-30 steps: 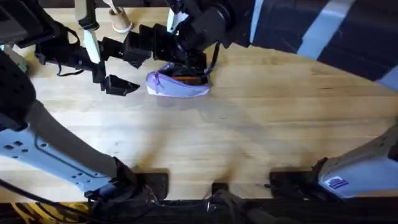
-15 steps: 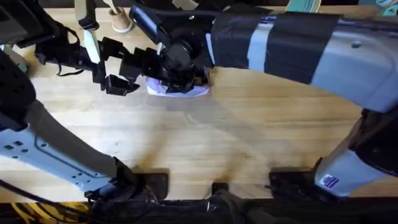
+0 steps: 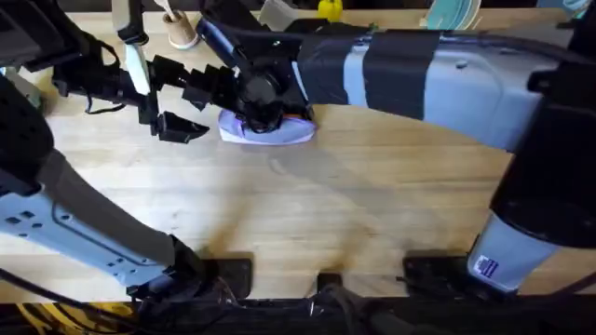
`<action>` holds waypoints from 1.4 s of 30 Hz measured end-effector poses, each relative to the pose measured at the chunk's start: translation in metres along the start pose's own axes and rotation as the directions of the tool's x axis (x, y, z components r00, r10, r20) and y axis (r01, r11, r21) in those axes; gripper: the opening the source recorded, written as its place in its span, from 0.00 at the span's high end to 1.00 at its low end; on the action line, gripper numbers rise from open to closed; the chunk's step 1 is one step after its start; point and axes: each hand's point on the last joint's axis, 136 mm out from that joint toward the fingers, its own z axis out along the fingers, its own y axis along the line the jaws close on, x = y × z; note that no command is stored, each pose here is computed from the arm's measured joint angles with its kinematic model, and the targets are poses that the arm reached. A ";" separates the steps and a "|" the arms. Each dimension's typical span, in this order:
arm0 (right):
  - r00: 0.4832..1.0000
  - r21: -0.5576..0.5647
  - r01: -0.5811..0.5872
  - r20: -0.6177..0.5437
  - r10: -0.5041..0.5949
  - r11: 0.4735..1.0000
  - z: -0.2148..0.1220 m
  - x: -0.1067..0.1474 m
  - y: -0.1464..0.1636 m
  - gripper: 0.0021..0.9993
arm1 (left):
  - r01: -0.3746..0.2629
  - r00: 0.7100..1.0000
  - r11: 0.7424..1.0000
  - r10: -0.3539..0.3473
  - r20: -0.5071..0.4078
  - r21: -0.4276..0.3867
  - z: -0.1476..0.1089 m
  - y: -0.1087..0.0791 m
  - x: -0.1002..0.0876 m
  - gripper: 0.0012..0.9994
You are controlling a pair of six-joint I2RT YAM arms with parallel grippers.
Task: Unzip the bag, pick up the pens from the table one at a time and place them inside, then zip the bag closed.
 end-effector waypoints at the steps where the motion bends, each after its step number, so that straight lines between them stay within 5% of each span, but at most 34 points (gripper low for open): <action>1: 1.000 -0.003 -0.002 0.007 0.002 1.000 0.000 -0.002 0.001 0.08 | 0.000 1.000 1.000 0.000 0.000 0.000 0.000 0.000 0.000 0.01; 4: 1.000 -0.002 -0.010 0.022 0.010 1.000 0.004 -0.007 -0.001 0.21 | 0.000 1.000 1.000 0.000 0.000 0.000 0.000 0.000 0.000 0.01; 10: 0.999 0.017 -0.026 0.026 0.026 1.000 0.010 -0.011 -0.009 0.63 | 0.000 1.000 1.000 0.000 0.000 0.000 0.000 0.000 0.000 0.01; 18: 0.999 0.016 -0.028 0.026 0.028 0.999 0.010 -0.013 -0.010 0.96 | 0.000 1.000 1.000 0.000 0.000 0.000 0.000 0.000 0.000 0.01; 30: 0.993 -0.091 0.009 -0.118 -0.019 0.996 0.002 -0.014 -0.002 0.97 | 0.018 1.000 1.000 -0.018 0.017 0.016 0.000 -0.005 -0.004 0.01; 35: 0.983 -0.161 0.043 -0.172 -0.071 0.986 -0.013 -0.015 0.007 0.97 | 0.046 0.993 0.997 -0.051 0.104 0.056 0.005 -0.014 -0.026 0.01; 42: 0.973 -0.192 0.075 -0.200 -0.114 0.979 -0.016 -0.012 0.008 0.97 | -0.001 0.992 0.995 -0.011 0.128 0.099 0.020 -0.020 -0.045 0.05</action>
